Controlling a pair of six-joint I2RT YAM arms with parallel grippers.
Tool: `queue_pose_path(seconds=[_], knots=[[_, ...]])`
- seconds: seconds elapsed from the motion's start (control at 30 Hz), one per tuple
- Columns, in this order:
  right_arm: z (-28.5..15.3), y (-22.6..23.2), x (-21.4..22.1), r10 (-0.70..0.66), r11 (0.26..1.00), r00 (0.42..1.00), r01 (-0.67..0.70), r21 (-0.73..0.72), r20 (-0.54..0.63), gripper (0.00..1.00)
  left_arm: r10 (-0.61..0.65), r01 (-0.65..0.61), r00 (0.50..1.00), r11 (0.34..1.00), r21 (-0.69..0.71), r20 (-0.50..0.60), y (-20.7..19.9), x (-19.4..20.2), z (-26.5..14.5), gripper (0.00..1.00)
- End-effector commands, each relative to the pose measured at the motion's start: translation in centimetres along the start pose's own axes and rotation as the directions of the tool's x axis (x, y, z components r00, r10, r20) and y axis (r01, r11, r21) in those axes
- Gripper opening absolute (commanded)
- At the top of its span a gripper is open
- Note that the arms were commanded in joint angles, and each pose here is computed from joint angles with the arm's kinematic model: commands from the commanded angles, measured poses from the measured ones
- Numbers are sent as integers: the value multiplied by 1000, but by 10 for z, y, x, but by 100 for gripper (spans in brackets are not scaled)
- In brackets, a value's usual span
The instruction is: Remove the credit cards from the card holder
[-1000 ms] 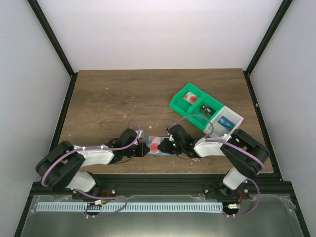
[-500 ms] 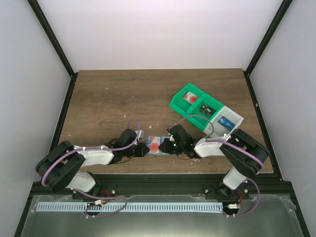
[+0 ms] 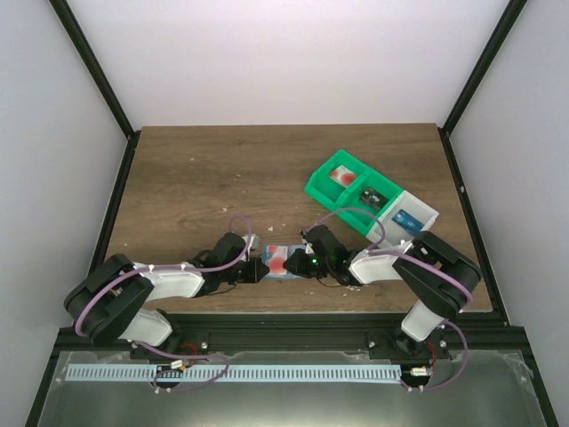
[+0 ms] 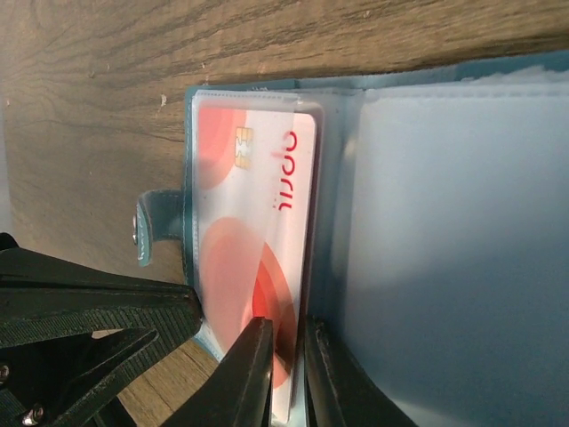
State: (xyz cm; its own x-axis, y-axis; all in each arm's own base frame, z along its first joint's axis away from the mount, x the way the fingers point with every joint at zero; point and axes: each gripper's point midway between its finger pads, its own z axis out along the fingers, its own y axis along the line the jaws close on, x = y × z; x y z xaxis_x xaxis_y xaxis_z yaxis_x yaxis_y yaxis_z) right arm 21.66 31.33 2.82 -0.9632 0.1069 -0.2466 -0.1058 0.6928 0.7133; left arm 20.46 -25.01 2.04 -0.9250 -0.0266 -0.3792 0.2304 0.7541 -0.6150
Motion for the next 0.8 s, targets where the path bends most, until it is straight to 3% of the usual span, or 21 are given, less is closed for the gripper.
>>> queue_pose_path(seconds=[0.0, 0.17, 0.77], knots=[[4, 9, 10, -12, 999, 999, 10, -49, -42, 11, -12, 11, 999, 999, -39, -43, 14, 15, 3, 1], [2, 11, 9, -18, 998, 999, 16, -55, -34, 1, -13, 11, 999, 999, -44, -39, 15, 14, 2, 1], [-17, 1, 6, -38, 998, 999, 38, -49, 9, 0, -13, 9, 999, 997, -77, -47, 22, 17, 1, 1]])
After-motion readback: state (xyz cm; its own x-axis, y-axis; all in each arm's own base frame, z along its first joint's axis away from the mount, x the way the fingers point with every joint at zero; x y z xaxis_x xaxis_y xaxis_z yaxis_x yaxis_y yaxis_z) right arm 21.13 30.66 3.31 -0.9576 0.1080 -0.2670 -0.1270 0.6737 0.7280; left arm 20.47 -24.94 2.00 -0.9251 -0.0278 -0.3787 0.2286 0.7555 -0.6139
